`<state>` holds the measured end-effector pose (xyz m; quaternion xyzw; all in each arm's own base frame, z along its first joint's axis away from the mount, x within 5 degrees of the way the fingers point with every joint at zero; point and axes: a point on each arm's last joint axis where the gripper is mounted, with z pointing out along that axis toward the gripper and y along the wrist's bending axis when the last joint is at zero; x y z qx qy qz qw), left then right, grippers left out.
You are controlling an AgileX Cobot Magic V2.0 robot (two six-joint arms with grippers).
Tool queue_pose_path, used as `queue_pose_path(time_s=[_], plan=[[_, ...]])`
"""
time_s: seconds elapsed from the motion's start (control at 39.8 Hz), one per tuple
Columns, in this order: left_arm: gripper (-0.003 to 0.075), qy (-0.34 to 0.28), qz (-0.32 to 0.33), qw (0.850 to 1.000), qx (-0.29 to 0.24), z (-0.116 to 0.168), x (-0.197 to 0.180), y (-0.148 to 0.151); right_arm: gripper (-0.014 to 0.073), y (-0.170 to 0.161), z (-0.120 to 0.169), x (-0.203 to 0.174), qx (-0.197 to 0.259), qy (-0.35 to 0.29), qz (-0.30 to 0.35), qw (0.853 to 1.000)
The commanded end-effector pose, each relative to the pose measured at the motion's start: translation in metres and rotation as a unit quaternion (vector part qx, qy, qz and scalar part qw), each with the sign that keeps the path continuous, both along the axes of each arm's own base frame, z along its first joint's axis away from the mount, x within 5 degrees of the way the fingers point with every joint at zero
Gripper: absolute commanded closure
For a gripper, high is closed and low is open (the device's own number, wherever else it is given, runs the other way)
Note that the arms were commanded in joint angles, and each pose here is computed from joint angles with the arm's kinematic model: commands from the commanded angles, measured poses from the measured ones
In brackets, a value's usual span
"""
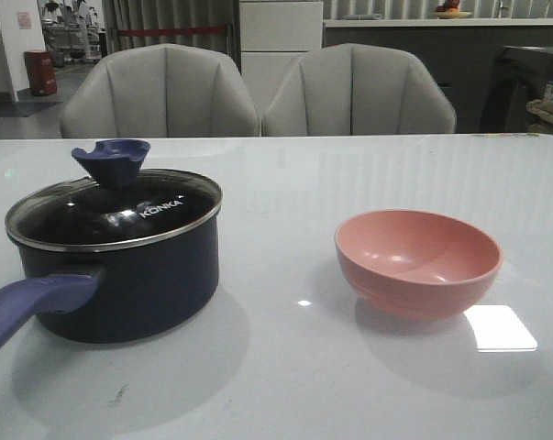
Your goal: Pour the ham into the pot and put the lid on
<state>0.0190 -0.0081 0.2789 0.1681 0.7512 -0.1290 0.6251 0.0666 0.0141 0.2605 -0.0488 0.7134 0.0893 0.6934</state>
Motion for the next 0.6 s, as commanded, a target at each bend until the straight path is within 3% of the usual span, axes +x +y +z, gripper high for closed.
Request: queue_pose_path(time_s=[0.0, 0.2, 0.58], plan=[[0.0607, -0.040, -0.005, 0.999, -0.027, 0.014, 0.000, -0.001, 0.0444, -0.002, 0.016, 0.000, 0.007, -0.045, -0.010, 0.999], [0.0607, -0.064, 0.023, 0.997, -0.022, -0.006, 0.013, -0.004, 0.0444, -0.002, 0.016, 0.000, 0.007, -0.045, -0.010, 0.999], [0.0607, -0.063, 0.184, 0.980, -0.033, -0.054, 0.034, 0.005, 0.0444, -0.002, 0.016, 0.000, 0.007, -0.045, -0.010, 0.999]])
